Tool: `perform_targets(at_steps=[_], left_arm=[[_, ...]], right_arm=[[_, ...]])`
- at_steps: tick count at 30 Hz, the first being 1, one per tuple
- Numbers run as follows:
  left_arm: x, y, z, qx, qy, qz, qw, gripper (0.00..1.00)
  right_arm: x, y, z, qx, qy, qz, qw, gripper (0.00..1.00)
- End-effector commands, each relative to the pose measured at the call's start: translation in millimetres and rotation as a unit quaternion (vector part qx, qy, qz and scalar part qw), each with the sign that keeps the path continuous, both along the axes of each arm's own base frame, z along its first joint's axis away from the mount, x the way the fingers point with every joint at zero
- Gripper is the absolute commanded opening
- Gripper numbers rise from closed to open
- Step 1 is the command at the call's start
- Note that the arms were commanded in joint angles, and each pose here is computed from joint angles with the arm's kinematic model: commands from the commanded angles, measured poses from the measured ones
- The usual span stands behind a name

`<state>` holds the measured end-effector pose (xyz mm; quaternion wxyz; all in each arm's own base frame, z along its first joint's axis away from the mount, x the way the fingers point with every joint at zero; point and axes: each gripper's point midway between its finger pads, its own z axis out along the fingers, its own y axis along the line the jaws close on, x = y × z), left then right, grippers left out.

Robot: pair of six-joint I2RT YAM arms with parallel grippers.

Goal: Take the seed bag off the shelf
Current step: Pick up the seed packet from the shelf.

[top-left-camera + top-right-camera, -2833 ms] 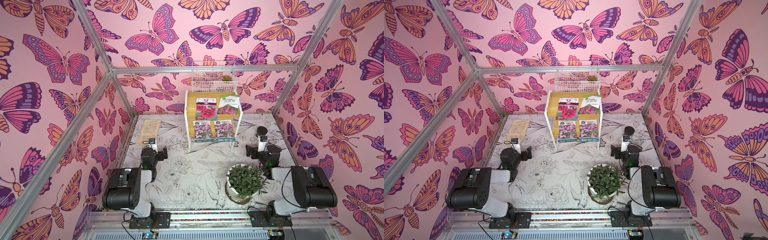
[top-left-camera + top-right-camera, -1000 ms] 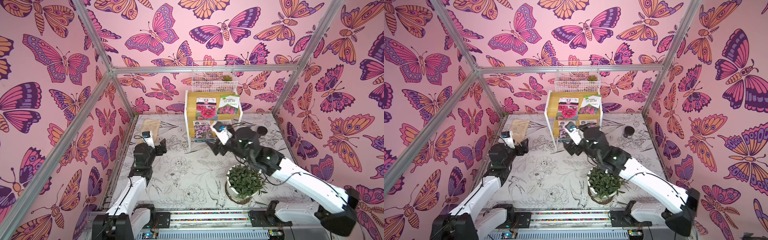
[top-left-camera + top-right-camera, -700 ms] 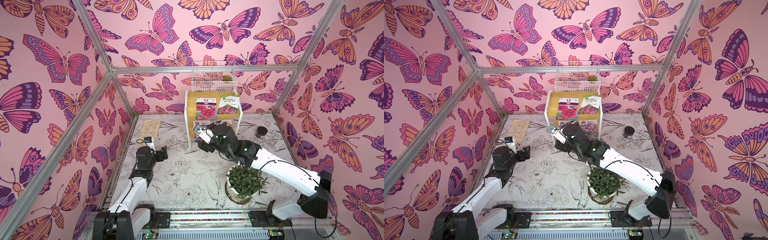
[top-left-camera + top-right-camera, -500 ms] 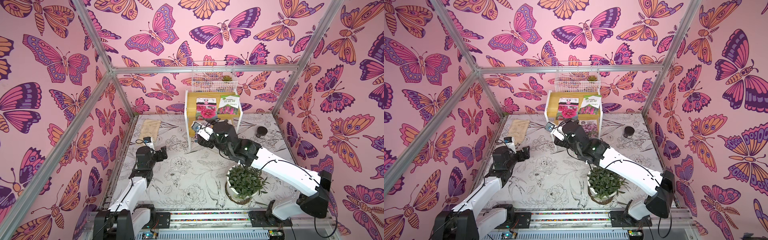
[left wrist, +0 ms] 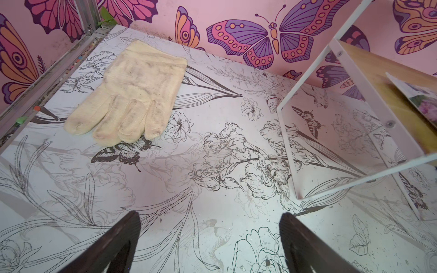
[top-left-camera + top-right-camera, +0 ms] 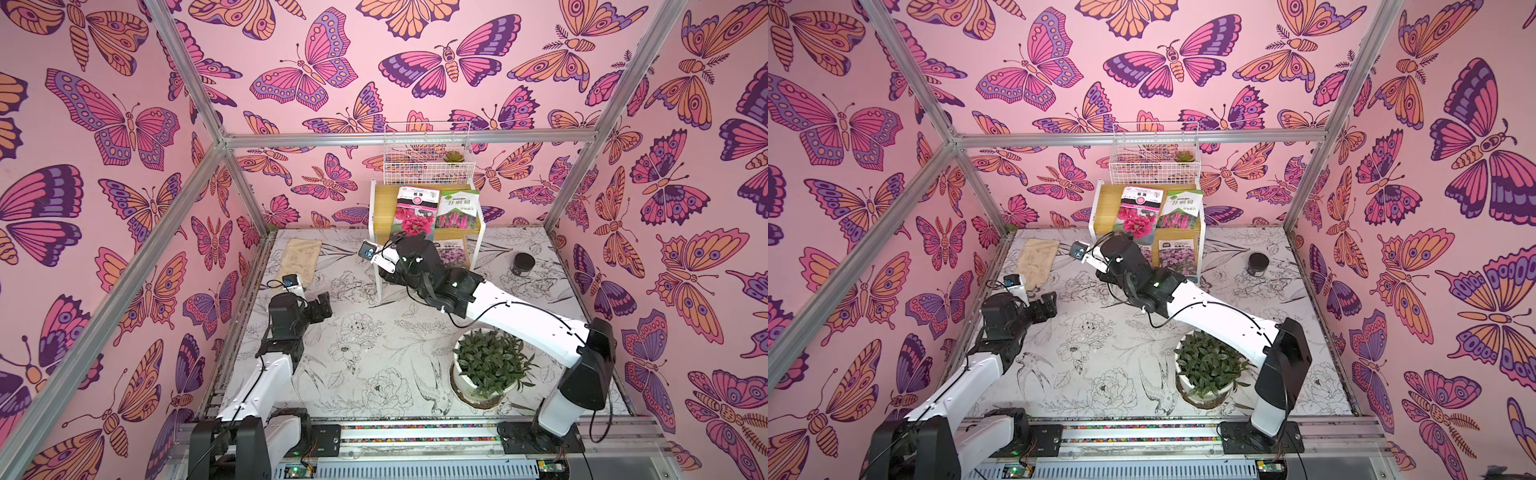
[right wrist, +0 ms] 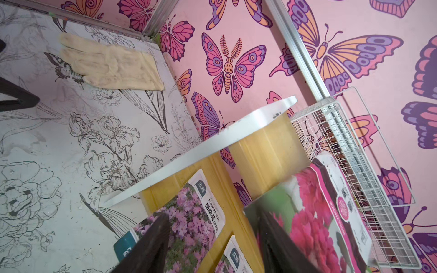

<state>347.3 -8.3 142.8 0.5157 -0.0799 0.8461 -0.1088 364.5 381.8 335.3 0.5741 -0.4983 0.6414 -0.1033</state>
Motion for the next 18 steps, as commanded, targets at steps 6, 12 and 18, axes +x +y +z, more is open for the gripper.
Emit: perform_targets(at_steps=[6, 12, 18], left_arm=[[-7, -40, 25, -0.048, -0.068, -0.109, 0.990, 0.92], [-5, -40, 21, -0.050, -0.063, -0.109, 0.991, 0.92], [-6, -38, 20, -0.047, -0.064, -0.104, 0.991, 0.93]], right_arm=[[12, -18, 19, 0.032, 0.005, -0.017, 0.999, 0.47], [12, -22, 17, 0.042, 0.014, -0.020, 0.999, 0.06], [-11, -25, 33, 0.069, 0.023, 0.002, 0.997, 0.00]])
